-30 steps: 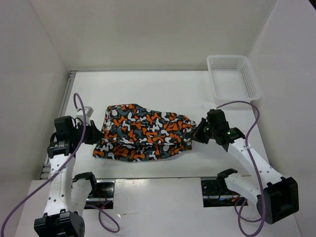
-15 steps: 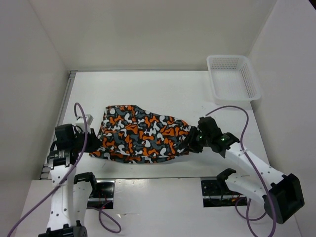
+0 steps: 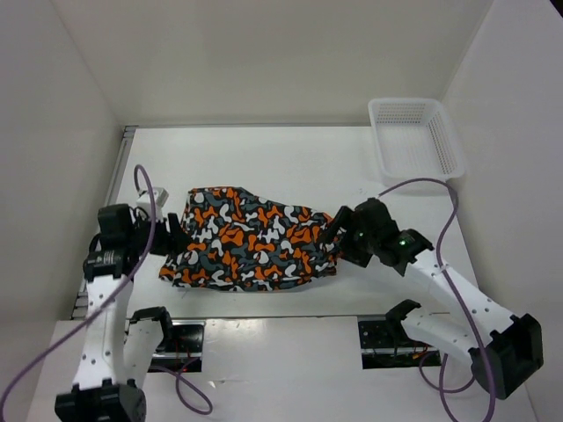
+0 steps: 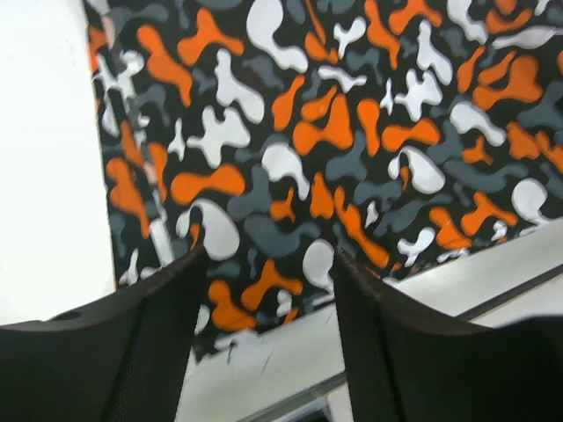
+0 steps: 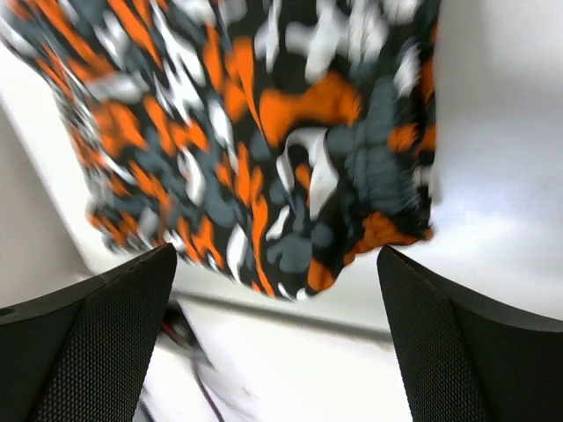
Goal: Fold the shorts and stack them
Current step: Fold the shorts
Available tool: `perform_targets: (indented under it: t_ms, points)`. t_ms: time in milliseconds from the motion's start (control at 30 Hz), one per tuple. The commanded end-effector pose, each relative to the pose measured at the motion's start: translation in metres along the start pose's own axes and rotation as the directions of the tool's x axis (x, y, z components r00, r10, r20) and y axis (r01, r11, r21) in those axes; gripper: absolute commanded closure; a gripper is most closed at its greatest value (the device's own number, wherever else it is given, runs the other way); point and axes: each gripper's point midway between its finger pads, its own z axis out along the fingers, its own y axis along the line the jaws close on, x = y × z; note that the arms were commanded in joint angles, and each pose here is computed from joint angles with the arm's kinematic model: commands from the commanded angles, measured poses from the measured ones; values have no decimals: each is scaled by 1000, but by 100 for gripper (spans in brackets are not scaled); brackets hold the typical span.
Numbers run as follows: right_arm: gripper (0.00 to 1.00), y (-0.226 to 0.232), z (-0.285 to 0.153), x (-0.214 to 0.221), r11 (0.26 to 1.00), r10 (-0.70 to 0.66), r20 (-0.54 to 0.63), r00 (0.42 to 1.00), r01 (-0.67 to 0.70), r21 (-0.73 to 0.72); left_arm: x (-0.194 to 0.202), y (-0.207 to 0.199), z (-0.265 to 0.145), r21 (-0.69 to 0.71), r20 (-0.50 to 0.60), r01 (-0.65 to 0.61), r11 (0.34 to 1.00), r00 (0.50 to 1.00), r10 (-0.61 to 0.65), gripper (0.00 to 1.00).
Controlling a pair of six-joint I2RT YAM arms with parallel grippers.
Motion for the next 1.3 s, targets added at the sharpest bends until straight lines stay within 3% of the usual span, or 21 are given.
perform_targets:
  t_ms: [0,67,133,167,200,267,333,433,533,600,733,800,900,1033,1167,1200,1267]
  points:
    - [1,-1,-17,-43,995,99,150,984,-98,-18,-30,-6,19,90,19,-34,995,999,33,38]
    - [4,-15,-19,-62,989,145,176,974,-140,-39,-36,-6,35,102,-33,-36,994,999,40,39]
    - [15,-12,-18,-64,984,159,140,977,-146,-101,-46,-6,49,114,-31,-60,992,997,64,38]
    - [24,-16,-15,-67,983,162,130,978,-149,-109,-45,-12,55,137,-39,-75,988,996,81,38]
    - [50,-6,-14,-67,978,151,99,984,-134,-159,-40,-11,65,147,-68,-66,987,995,77,37]
    - [69,-2,-7,-68,983,116,78,990,-103,-152,-36,-19,81,191,-94,-79,979,991,98,37]
    - [80,0,-1,-64,986,95,50,994,-87,-139,-25,-22,92,211,-119,-80,974,987,107,37]
    - [91,4,15,-47,989,56,-12,998,-57,-134,-6,-13,100,172,-181,-64,983,979,95,37]
    - [95,2,35,-10,993,32,-92,995,-42,-111,8,-1,101,119,-225,-45,992,972,71,37]
    - [95,-12,53,22,999,25,-155,988,-29,-24,15,8,101,97,-248,-15,995,968,38,37]
    - [100,-44,86,43,990,22,-176,984,4,144,21,11,102,95,-263,5,995,964,20,35]
    - [100,-60,98,51,974,8,-187,982,35,225,20,14,104,88,-268,14,996,963,10,35]
    - [100,-45,95,33,969,-44,-141,989,77,235,19,15,106,86,-293,27,996,956,-1,35]
    - [94,8,52,-17,986,-92,44,995,85,141,13,22,105,44,-292,12,999,956,1,35]
    - [62,8,22,-43,997,-28,136,990,17,80,16,26,106,25,-304,12,1000,953,-4,32]
    - [37,4,20,-42,998,-7,123,992,-2,68,16,26,106,25,-305,12,1000,952,-4,32]
    - [21,-20,21,-47,995,39,135,990,-51,85,24,37,110,-23,-335,8,1000,942,-15,31]
